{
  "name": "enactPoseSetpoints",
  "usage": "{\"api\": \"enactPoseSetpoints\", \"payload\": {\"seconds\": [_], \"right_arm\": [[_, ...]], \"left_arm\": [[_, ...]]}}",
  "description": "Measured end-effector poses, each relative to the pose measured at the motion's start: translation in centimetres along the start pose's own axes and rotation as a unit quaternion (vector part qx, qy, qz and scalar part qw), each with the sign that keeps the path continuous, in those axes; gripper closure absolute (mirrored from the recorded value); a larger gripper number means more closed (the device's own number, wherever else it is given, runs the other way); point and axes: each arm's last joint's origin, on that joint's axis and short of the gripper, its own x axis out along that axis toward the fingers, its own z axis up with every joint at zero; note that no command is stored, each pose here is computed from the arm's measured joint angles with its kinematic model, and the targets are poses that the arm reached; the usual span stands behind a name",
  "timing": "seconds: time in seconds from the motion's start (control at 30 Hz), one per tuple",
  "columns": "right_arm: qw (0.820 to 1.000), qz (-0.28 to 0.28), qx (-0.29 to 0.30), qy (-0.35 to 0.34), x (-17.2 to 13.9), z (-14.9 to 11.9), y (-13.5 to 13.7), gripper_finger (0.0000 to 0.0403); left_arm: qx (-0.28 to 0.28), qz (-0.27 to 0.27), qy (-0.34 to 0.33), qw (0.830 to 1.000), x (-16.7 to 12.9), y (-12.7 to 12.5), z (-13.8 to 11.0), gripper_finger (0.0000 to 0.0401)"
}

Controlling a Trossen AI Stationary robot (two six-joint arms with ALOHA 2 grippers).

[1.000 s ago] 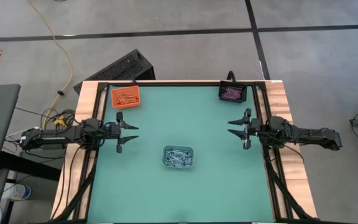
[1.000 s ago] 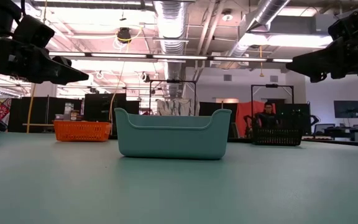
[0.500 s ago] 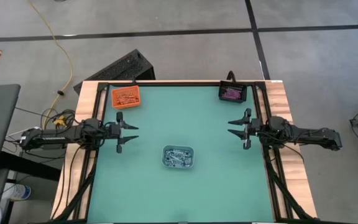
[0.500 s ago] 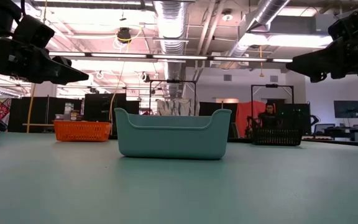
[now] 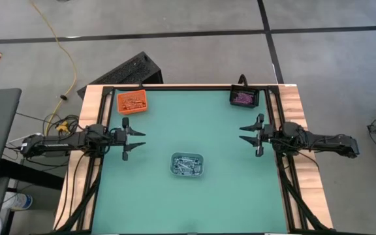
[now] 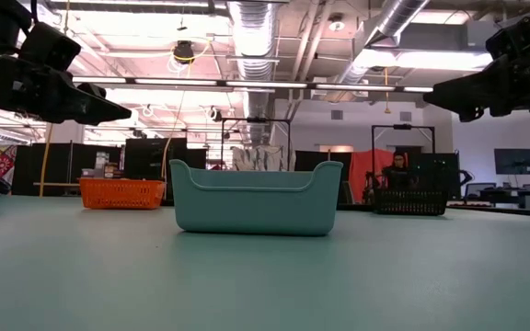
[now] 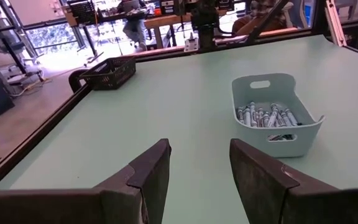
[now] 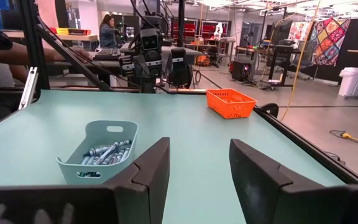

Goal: Sort crayons
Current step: Return to Home Position

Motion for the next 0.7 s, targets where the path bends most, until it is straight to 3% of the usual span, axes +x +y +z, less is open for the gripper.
{"api": "enactPoseSetpoints", "payload": {"seconds": [0.7], "right_arm": [[1.0, 0.0, 0.0, 0.0, 0.0, 0.0, 0.0, 0.023]], "left_arm": [[0.003, 0.0, 0.0, 1.0, 0.0, 0.0, 0.0, 0.0244]]}}
